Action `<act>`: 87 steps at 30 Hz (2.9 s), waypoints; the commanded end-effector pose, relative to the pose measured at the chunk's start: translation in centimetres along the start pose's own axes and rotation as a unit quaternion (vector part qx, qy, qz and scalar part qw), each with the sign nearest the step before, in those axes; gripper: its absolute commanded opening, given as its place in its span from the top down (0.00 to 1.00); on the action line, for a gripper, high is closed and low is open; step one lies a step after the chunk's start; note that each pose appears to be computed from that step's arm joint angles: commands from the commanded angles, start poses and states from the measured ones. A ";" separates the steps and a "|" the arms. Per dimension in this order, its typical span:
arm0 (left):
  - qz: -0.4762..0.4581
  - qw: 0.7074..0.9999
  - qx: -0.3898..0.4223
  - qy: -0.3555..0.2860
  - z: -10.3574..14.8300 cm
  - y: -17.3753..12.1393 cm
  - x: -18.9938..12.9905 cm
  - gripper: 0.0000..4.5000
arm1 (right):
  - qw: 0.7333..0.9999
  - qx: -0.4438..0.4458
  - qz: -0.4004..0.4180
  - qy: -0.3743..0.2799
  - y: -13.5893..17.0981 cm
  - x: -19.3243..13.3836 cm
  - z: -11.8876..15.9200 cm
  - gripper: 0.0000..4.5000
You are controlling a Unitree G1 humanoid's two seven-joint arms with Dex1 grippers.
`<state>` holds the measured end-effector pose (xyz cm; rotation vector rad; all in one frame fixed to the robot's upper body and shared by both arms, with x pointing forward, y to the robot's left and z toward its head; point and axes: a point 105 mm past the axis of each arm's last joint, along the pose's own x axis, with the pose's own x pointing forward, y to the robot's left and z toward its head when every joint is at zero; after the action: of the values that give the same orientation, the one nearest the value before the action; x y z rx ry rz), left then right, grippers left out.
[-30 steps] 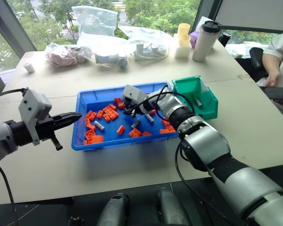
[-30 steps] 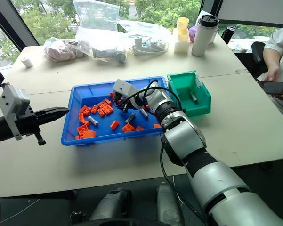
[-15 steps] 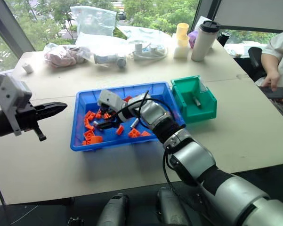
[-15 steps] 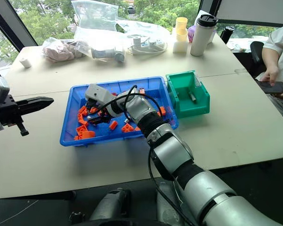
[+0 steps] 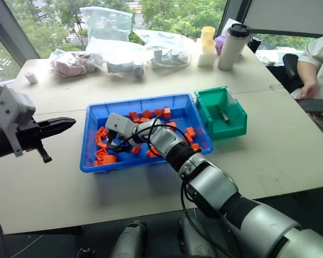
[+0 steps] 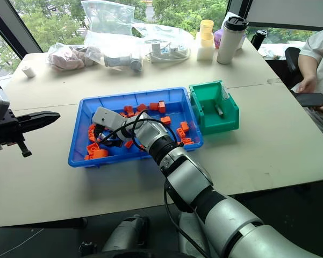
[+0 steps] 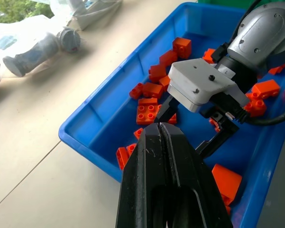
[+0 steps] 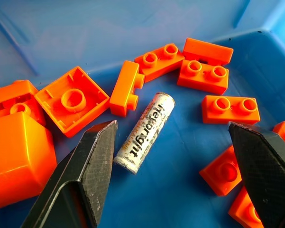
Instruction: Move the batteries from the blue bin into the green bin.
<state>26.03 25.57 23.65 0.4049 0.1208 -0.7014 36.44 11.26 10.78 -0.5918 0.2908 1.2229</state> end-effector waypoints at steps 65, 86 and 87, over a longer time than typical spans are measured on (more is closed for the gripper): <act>-0.077 0.995 -0.004 -0.069 0.8 -2.0 5.7 1.00 | 0.963 0.177 -0.197 -0.048 -6.6 -21.2 -1.5 0.01; -0.065 0.995 -0.021 -0.072 0.5 -3.2 5.4 1.00 | 0.995 -0.074 -0.038 0.048 -4.7 -14.4 -7.1 0.01; -0.064 0.995 -0.022 -0.072 0.4 -3.2 5.4 1.00 | 0.995 -0.074 -0.042 0.048 -5.1 -14.4 -7.2 0.01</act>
<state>28.37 19.93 20.31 0.2824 0.0806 -0.8618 36.63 -5.81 12.36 -0.7506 0.3129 1.1434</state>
